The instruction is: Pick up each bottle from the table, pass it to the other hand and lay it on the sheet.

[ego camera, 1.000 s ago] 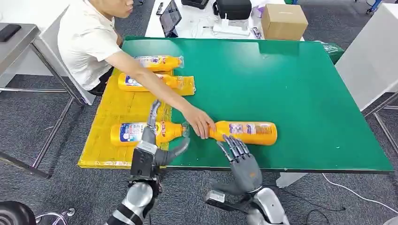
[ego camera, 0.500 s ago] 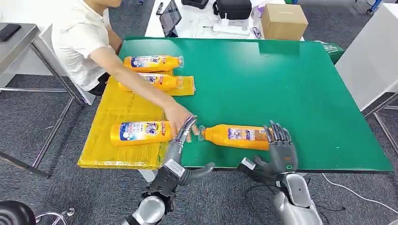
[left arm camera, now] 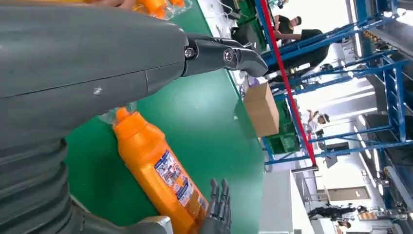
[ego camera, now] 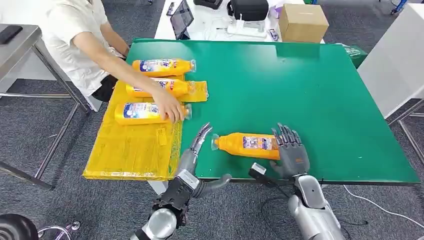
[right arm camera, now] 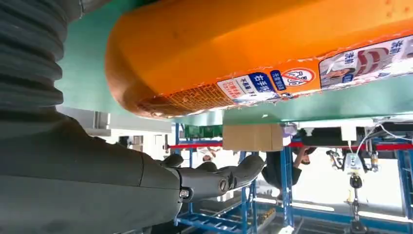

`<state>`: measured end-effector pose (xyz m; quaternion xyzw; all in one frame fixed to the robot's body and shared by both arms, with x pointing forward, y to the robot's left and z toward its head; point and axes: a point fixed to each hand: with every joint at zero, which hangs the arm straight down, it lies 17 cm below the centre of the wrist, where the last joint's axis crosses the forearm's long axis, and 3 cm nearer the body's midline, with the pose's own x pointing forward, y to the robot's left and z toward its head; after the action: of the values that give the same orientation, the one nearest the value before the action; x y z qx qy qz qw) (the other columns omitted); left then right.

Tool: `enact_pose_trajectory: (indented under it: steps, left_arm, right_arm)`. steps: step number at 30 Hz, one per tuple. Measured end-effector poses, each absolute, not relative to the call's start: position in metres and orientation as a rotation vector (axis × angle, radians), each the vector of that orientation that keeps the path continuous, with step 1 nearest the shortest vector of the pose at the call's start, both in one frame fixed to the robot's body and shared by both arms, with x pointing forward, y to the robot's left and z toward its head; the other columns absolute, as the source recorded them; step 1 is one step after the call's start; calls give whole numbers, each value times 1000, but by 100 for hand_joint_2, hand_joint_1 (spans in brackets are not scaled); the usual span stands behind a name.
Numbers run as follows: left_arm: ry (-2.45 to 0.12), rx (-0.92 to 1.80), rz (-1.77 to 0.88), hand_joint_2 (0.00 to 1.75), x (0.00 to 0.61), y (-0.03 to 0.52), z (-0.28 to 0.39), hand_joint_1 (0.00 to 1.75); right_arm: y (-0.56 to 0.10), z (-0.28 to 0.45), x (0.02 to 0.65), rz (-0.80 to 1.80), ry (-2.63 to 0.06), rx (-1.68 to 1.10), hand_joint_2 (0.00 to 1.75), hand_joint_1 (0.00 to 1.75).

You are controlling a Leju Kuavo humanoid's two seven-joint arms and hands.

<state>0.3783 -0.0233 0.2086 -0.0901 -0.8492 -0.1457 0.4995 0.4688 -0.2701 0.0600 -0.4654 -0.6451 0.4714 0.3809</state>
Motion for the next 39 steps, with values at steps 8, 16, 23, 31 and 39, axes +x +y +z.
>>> enact_pose_trajectory:
  steps: [8, 16, 23, 31, 39]
  left_arm:
    - [-2043, -250, -353, 175, 379, -27, 211, 0]
    - [-1978, -276, -387, 175, 381, -34, 201, 0]
    - [-1944, -297, -407, 175, 380, -39, 196, 0]
    - [-1873, -363, -434, 175, 376, -48, 188, 0]
    - [-1808, -445, -418, 175, 374, -54, 182, 0]
  right_arm:
    - [-249, 42, 485, 1192, -1609, -1055, 175, 0]
    - [-250, 14, 507, 1240, -1388, -963, 175, 0]
    - [-245, 14, 513, 1294, -1354, -952, 175, 0]
    - [-246, 1, 519, 1356, -1218, -894, 175, 171]
    - [-243, 3, 522, 1369, -1226, -841, 175, 175]
